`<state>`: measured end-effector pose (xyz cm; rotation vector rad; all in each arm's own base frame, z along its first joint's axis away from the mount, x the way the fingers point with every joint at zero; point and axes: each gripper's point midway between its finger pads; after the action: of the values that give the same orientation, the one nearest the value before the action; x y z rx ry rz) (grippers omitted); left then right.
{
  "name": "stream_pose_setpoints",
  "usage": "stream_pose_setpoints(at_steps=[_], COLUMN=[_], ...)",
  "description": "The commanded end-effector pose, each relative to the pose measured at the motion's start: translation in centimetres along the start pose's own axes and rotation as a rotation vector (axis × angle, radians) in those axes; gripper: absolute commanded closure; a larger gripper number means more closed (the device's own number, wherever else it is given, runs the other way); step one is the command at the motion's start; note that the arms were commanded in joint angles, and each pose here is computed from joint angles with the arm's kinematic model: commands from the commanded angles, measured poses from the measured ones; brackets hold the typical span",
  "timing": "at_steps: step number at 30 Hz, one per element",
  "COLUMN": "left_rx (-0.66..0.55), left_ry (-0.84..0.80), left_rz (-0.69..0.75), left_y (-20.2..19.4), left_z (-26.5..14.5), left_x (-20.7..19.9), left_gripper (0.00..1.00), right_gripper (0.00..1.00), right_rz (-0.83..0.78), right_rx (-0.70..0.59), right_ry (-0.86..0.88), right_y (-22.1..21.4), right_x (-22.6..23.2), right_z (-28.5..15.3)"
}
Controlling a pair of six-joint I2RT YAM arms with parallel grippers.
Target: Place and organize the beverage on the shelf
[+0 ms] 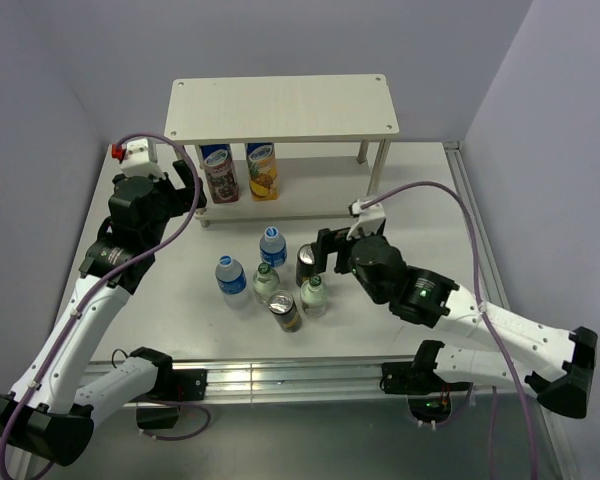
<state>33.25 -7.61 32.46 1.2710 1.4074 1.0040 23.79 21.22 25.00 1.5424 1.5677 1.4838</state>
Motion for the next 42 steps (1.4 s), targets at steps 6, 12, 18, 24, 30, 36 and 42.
stream_pose_setpoints(at_steps=[6,12,18,24,30,36,42], left_rx=[-0.020,-0.026,-0.027,-0.027,-0.029,-0.026,-0.023], left_ry=[0.011,0.019,0.025,0.030,0.029,0.028,0.033], left_rz=[0.014,0.012,0.012,0.011,0.010,0.011,0.012], left_y=[0.6,0.8,0.9,0.9,1.0,0.9,0.8], left_z=[-0.2,-0.3,-0.4,-0.4,-0.5,-0.4,-0.3], left_x=[0.2,0.4,0.5,0.6,0.6,0.6,0.6], left_gripper=[0.01,0.01,0.01,0.01,0.01,0.01,0.01], right_gripper=[0.01,0.01,0.01,0.01,0.01,0.05,0.12], right_rz=[0.029,0.009,-0.003,-0.024,-0.037,-0.046,-0.061], right_rx=[0.041,0.106,0.149,0.175,0.181,0.145,0.146], right_ry=[-0.011,-0.031,-0.070,-0.092,-0.124,-0.173,-0.204], right_y=[-2.9,-5.2,-7.2,-8.6,-9.9,-10.1,-10.5], right_x=[1.6,2.3,2.1,1.9,1.3,0.9,1.2], right_z=[2.2,4.1,5.4,6.2,7.1,8.4,9.7])
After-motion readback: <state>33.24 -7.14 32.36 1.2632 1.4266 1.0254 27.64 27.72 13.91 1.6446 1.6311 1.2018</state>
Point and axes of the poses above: each gripper's point midway between its finger pads, its own z axis out along the fingers, its own x axis along the line the jaws close on, y = z × x, and after that the axes turned 9 degrees about z, right-handed
